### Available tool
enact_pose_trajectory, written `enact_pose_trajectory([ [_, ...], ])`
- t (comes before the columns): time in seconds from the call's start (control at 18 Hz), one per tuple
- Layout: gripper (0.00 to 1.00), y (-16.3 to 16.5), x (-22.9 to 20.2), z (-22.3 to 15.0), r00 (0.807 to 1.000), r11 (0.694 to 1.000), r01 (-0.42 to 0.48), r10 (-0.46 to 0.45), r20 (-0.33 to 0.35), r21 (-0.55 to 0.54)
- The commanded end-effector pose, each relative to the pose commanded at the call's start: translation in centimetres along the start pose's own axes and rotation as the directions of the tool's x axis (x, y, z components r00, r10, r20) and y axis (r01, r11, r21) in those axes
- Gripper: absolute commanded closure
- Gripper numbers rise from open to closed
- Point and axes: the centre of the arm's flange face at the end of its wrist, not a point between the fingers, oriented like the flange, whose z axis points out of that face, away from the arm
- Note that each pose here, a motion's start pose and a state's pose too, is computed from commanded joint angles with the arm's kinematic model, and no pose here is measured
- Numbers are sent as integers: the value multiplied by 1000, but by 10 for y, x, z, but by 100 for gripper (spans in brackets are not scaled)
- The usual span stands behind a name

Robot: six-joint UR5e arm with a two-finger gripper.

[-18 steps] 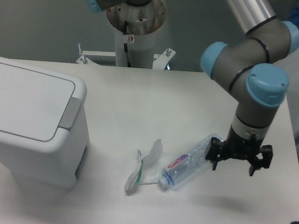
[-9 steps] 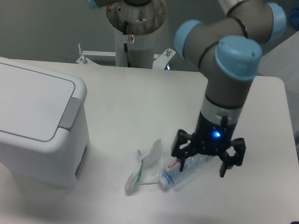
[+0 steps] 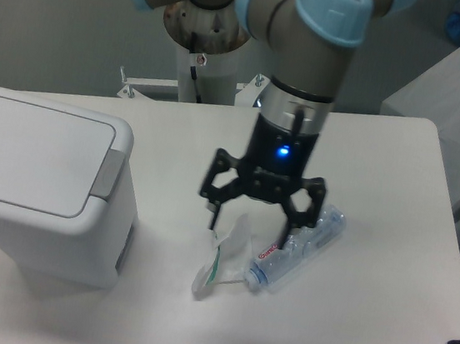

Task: Open the trash can
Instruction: 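Lower the open gripper onto the trash can lid's front edge, then push the gripper against the lid to flip it open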

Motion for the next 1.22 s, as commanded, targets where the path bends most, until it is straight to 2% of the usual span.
enact_pose_trajectory([
  [0.28,0,1,31,-10,997,997,82,-82,-15,9],
  [0.56,0,12,61,1,995,996,86,-87,-40,-22],
  [1.22,0,25,67,9,995,995,89,-91,-45,-45],
])
